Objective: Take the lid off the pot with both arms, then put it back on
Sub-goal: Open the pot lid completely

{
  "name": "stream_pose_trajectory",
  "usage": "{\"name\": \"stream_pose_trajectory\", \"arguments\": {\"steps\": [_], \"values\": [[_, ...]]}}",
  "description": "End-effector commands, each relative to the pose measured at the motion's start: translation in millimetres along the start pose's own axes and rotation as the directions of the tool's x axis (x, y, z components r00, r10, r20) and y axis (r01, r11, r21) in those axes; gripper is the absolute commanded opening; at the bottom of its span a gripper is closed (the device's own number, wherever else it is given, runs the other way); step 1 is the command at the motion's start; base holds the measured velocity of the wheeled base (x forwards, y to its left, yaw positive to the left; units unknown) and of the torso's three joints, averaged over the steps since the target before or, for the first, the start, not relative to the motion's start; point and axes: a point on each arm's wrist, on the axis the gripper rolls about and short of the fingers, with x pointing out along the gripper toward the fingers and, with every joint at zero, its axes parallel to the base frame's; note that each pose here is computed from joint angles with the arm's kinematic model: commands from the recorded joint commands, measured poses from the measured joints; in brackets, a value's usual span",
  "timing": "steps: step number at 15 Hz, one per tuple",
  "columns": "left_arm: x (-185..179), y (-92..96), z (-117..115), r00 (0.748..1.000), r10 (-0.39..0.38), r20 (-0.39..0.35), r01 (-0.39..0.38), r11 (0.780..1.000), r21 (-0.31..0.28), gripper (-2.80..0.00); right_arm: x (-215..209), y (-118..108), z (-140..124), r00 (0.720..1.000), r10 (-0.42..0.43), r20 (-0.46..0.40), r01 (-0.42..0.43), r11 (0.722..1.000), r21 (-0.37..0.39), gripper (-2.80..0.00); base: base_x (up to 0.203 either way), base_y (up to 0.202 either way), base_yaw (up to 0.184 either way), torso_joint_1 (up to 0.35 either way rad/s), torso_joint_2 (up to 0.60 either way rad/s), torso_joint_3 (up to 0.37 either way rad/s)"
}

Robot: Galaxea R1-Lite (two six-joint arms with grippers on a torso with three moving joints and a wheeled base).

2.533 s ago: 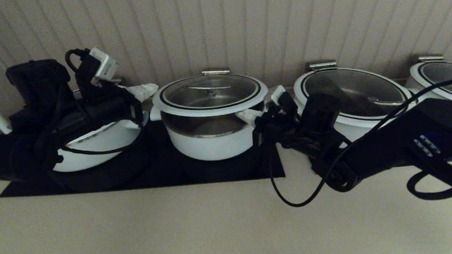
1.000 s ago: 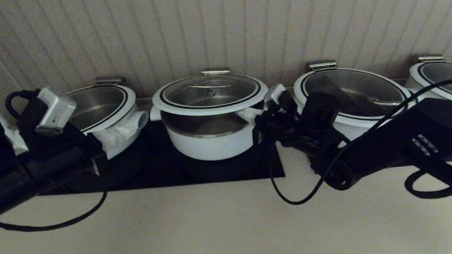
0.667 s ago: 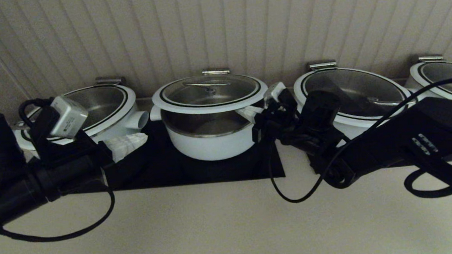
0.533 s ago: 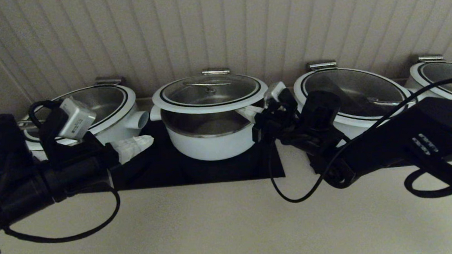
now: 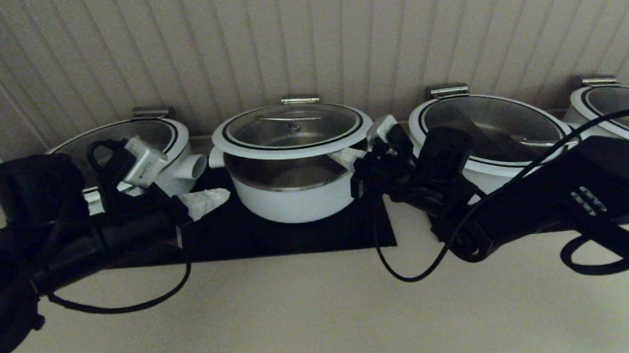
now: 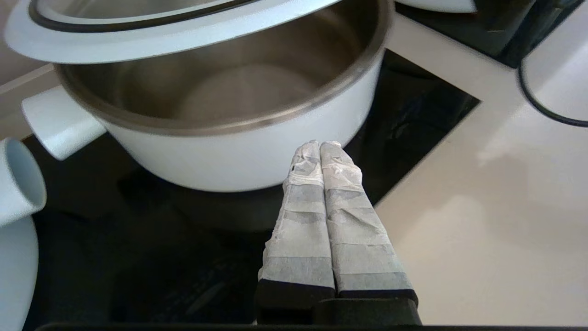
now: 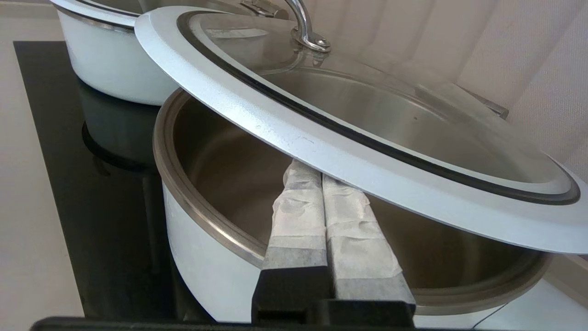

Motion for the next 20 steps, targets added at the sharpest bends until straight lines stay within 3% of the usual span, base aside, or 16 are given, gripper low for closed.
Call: {"name": "stream_pose_trajectory", "arguments": {"steps": [1, 10, 20], "values": [[20, 9.6, -7, 1.0, -0.008, -0.02, 0.008, 1.0, -0.01, -2.8, 0, 0, 0, 1.0, 0.002, 0.005, -0.002, 1.0, -0.003, -2.8, 0.0, 0.0, 0.0, 0.0, 0.0, 0.0], [65, 36.3, 0, 1.0, 0.007, 0.017, -0.008, 1.0, 0.012, -2.8, 6, -2, 1, 1.0, -0.001, 0.025, 0.001, 1.0, -0.011, -2.8, 0.0, 0.0, 0.0, 0.0, 0.0, 0.0], [82, 47.4, 3, 0.999, 0.032, 0.035, -0.032, 0.999, 0.023, -2.8, 7, -2, 0, 1.0, 0.002, 0.023, -0.002, 1.0, -0.01, -2.8, 0.0, 0.0, 0.0, 0.0, 0.0, 0.0]]}}
